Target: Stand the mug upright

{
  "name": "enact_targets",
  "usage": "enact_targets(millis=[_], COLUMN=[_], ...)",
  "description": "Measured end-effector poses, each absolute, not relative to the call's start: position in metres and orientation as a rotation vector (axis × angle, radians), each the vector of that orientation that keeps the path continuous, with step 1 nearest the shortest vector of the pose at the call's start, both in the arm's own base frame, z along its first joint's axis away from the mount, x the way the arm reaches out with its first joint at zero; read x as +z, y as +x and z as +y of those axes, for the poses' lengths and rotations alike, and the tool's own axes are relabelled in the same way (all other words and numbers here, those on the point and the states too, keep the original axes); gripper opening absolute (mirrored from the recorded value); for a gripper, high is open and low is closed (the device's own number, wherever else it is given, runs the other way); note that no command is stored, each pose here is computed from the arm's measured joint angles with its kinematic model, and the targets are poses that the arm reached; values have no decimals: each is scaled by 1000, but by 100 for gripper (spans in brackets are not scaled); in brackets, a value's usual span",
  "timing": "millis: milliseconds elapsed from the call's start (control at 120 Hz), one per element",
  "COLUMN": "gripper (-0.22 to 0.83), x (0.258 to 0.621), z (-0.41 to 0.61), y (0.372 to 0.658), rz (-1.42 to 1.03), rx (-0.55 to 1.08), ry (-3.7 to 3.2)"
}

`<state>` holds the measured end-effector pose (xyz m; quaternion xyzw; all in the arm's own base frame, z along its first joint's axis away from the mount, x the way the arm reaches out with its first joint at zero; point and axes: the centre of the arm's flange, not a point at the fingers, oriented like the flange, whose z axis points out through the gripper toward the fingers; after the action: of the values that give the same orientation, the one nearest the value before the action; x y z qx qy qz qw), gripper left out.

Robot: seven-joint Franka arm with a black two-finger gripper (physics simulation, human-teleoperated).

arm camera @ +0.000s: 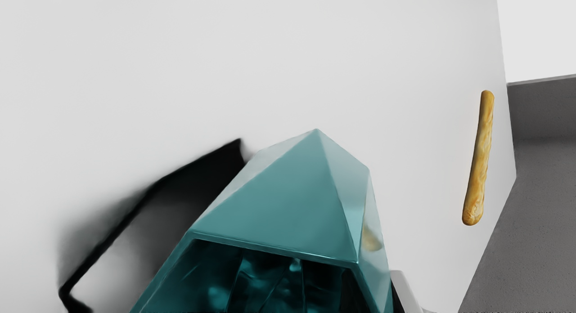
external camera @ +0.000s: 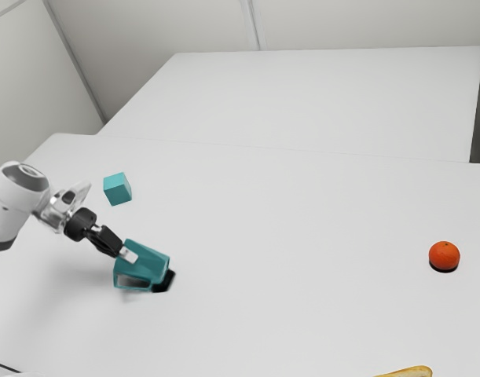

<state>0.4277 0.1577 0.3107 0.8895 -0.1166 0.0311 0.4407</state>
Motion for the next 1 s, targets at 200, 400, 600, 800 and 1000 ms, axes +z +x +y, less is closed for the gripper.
enact_targets(millis=[200,400,600,800,1000], gripper=[-16,-16,-16,-16,-16], x=[352,377,393,393,388], z=[139,77,34,-11,-31], y=[437,458,471,483,488], rz=[-408,-683,-799,-839,-786], rx=[127,35,-1,-8,-12], ry=[2363,2599,2785,2902,2996])
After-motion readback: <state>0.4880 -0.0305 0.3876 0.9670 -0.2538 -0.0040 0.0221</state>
